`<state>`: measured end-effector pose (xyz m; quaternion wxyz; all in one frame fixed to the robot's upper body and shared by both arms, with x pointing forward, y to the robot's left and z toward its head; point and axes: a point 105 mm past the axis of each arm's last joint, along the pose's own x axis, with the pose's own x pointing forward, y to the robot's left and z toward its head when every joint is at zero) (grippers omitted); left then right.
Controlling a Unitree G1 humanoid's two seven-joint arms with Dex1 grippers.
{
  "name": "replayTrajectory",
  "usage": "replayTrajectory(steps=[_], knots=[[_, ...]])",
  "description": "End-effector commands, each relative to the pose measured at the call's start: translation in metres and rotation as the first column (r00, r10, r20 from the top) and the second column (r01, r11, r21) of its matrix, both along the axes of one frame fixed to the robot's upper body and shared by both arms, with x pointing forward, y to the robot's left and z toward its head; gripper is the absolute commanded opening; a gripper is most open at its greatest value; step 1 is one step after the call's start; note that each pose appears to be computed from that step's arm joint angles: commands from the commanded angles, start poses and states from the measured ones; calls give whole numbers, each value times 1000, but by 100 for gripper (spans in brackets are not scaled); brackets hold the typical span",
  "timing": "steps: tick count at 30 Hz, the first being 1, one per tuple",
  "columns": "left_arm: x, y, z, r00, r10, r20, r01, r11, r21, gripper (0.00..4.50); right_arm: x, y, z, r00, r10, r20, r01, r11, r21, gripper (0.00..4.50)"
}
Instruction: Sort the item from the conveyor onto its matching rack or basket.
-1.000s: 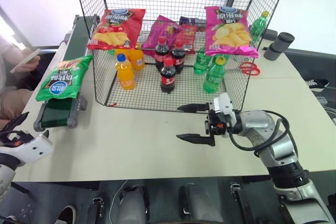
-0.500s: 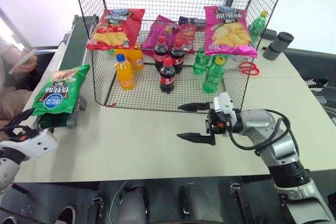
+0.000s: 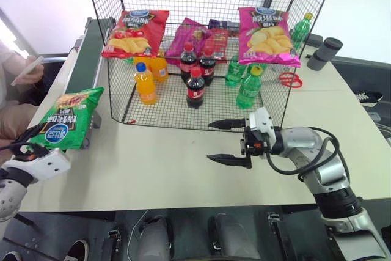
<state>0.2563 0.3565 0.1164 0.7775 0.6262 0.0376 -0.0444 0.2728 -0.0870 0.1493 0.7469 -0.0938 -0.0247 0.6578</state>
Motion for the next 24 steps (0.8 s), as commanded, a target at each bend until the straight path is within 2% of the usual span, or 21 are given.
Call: replayTrajectory(steps=[1,4,7,14,15,20,23,24], knots=[[2,-1,7,1000,-12,24,12,1000,8,450,2,-5,9,999,-17,51,17,1000,4,448],[3,-2,5,1000,-19,13,19,1000,-14,450,2,-5,9,998,-21,56,21,1000,3,448],[3,-4,6,999,-29,15,30,999,-22,370,3,-5,9,998,-26,62,26,1000,2,450],[2,-7,9,999,-46,23,47,999,-22,29,5,-5,8,997,-31,73,31,1000,-1,450],[2,-8,11,998,-48,29,49,999,-23,6,5,-5,8,997,-31,73,31,1000,0,450],[3,-11,34,992,-62,108,68,996,-55,6,5,-4,7,997,-29,76,29,1000,-2,450],[3,-15,58,977,-78,200,115,977,-180,6,6,-3,7,996,-30,80,30,1000,-3,450],[2,-19,69,967,-90,237,156,948,-276,6,6,-3,6,996,-31,79,31,1000,-2,450]])
